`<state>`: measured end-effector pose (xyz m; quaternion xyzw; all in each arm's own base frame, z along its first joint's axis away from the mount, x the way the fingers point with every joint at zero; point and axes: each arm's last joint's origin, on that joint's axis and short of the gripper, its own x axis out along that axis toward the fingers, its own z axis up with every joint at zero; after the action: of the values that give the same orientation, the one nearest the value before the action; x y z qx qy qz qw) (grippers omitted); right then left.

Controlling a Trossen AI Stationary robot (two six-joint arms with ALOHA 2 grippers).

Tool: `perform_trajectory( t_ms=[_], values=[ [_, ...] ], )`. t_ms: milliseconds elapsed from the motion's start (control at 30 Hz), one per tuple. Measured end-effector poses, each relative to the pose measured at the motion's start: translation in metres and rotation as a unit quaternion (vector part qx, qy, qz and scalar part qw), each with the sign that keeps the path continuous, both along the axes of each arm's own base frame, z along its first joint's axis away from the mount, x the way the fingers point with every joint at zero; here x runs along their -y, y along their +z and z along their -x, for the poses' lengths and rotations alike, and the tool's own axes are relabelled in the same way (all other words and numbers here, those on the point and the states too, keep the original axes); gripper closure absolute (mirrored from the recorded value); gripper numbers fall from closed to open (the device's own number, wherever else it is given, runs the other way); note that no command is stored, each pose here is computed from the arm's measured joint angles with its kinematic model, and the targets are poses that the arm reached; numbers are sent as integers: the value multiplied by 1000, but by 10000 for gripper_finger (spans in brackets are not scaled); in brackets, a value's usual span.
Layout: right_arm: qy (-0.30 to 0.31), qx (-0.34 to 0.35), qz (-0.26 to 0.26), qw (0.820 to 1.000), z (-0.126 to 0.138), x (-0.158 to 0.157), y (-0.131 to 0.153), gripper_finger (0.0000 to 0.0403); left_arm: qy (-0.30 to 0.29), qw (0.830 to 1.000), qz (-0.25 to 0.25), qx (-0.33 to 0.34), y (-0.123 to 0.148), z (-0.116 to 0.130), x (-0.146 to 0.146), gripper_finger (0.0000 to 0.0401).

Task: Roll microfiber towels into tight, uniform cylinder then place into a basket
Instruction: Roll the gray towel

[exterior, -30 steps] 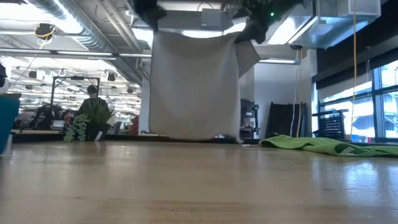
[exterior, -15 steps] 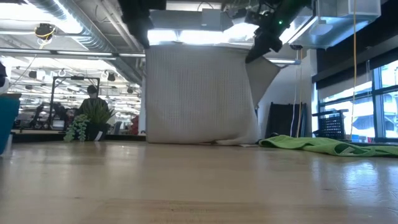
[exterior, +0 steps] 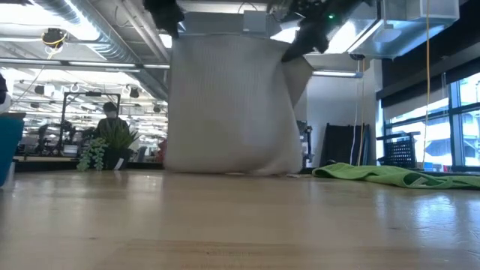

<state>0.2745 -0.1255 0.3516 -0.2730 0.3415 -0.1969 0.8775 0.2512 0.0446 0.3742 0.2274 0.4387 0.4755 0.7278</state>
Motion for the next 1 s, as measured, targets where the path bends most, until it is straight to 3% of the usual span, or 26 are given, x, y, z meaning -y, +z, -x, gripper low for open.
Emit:
perform_trajectory(
  t_ms=[100,267,533,833,1000],
  values=[
    [-36,21,48,998,-2,4,9,400,13,999,-3,32,19,3,-7,401],
    [-42,28,71,996,-1,5,20,400,18,998,-7,53,41,7,-15,401],
    [-43,63,98,992,-2,8,33,400,56,997,-12,55,44,14,-32,401],
    [-42,26,36,998,2,10,17,400,62,996,18,55,40,18,-34,401],
    [-47,11,13,999,2,10,-1,400,52,997,37,32,23,15,-26,401]
  ],
)
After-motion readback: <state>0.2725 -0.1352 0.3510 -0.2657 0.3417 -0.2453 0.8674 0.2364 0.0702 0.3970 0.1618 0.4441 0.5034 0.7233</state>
